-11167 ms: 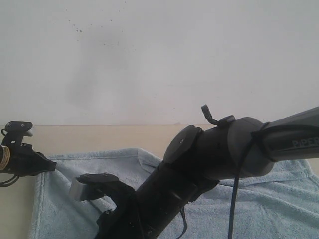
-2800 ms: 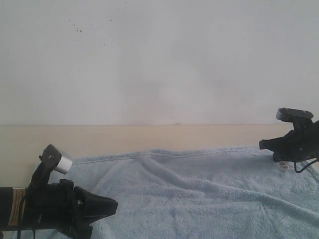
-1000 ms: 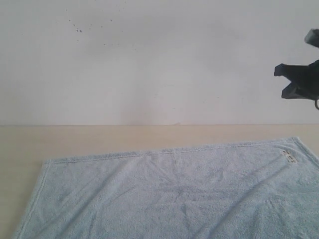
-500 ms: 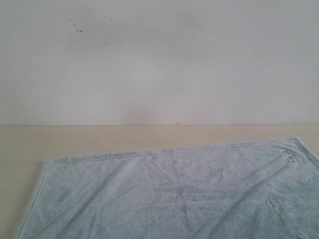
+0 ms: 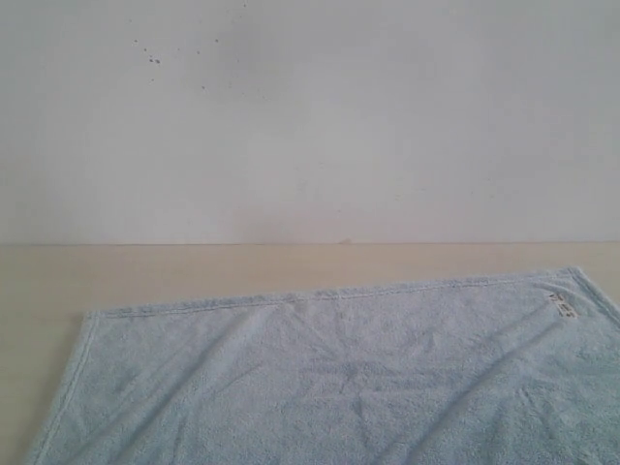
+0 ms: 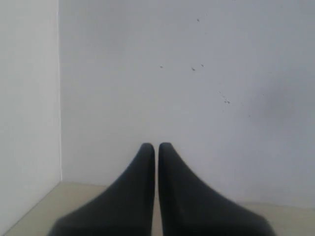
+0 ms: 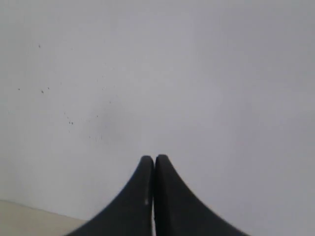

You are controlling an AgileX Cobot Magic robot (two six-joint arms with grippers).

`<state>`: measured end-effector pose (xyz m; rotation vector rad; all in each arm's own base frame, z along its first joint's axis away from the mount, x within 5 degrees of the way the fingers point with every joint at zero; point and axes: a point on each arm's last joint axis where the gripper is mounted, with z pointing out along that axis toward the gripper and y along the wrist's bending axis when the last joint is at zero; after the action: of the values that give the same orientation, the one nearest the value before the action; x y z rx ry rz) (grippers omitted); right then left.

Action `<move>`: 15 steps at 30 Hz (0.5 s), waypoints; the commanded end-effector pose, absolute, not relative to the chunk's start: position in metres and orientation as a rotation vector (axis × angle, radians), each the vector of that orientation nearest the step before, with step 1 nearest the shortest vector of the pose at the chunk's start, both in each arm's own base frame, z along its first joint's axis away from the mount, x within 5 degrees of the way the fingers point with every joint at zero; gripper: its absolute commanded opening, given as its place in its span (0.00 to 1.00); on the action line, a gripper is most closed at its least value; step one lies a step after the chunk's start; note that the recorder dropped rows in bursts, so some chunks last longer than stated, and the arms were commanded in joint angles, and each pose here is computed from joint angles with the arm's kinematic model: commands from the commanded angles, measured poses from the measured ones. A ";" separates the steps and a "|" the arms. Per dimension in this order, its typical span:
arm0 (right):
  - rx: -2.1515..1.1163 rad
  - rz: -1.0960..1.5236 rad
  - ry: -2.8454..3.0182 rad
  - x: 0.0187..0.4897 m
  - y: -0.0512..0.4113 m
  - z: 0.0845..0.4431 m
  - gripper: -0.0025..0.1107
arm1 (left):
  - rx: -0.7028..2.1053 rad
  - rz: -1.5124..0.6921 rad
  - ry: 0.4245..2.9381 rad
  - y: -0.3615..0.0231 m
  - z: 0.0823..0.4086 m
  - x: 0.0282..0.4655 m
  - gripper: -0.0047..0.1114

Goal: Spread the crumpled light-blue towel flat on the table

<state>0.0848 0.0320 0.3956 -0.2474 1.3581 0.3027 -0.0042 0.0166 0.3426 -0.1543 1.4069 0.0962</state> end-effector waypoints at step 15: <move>0.068 0.283 1.681 0.085 0.012 0.208 0.02 | -0.041 -0.127 1.704 -0.004 0.276 0.025 0.08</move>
<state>0.0869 0.0149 0.2238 0.0264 1.6563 0.2874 0.0260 -0.0028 0.2762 -0.0359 1.7084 -0.1025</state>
